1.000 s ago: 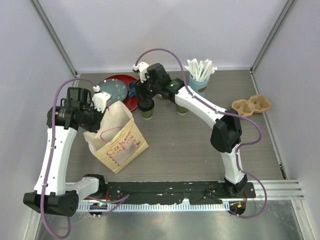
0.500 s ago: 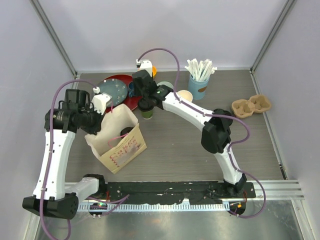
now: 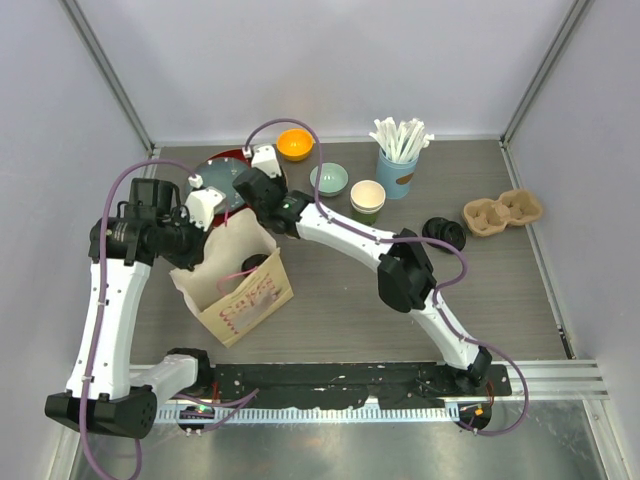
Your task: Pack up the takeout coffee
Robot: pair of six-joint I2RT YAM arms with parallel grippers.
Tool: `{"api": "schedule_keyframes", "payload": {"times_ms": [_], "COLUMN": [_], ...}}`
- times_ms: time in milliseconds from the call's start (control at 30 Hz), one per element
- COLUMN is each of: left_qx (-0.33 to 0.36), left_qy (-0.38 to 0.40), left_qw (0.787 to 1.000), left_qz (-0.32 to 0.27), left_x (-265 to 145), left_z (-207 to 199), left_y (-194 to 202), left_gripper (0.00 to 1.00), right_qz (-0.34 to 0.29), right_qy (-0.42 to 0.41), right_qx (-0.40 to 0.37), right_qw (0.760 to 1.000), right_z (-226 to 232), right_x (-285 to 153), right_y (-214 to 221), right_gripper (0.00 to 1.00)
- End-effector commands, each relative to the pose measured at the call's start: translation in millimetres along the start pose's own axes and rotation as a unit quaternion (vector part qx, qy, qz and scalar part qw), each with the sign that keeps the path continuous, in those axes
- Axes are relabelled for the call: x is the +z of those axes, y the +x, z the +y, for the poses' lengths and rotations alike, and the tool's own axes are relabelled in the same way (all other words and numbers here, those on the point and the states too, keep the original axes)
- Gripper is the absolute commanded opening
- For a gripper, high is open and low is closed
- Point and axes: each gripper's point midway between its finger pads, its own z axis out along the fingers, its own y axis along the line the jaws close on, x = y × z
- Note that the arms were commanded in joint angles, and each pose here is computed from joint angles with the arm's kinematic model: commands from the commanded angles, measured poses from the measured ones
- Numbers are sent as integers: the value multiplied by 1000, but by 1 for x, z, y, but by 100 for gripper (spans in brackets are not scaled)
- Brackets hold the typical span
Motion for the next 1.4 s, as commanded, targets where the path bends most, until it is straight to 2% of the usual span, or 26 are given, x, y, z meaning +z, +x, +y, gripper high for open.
{"api": "schedule_keyframes", "payload": {"times_ms": [0,200,500,700,767,967,1367], "left_qx": [-12,-11,-11,-10,-8,-6,-4], "left_qy": [46,50,53,55,54,53,52], "left_qw": [997,997,997,996,997,997,997], "left_qz": [64,63,60,63,59,58,54], "left_x": [-8,-8,-10,-9,-10,-11,-13], "left_z": [-22,-23,-24,-24,-24,-23,-23], "left_y": [33,31,31,31,29,29,26], "left_gripper": [0,0,0,0,0,0,0], "right_qz": [-30,-18,-3,-13,-10,17,27], "right_qy": [39,50,26,17,22,24,-21], "right_qx": [18,2,12,21,13,-6,-43], "right_qw": [999,999,1000,1000,1000,1000,999], "right_z": [-20,-23,-17,-12,-13,-15,-18], "right_x": [-5,2,10,7,10,12,-6], "right_y": [-20,-6,6,-5,0,23,23], "right_gripper": [38,41,36,47,47,42,28]}}
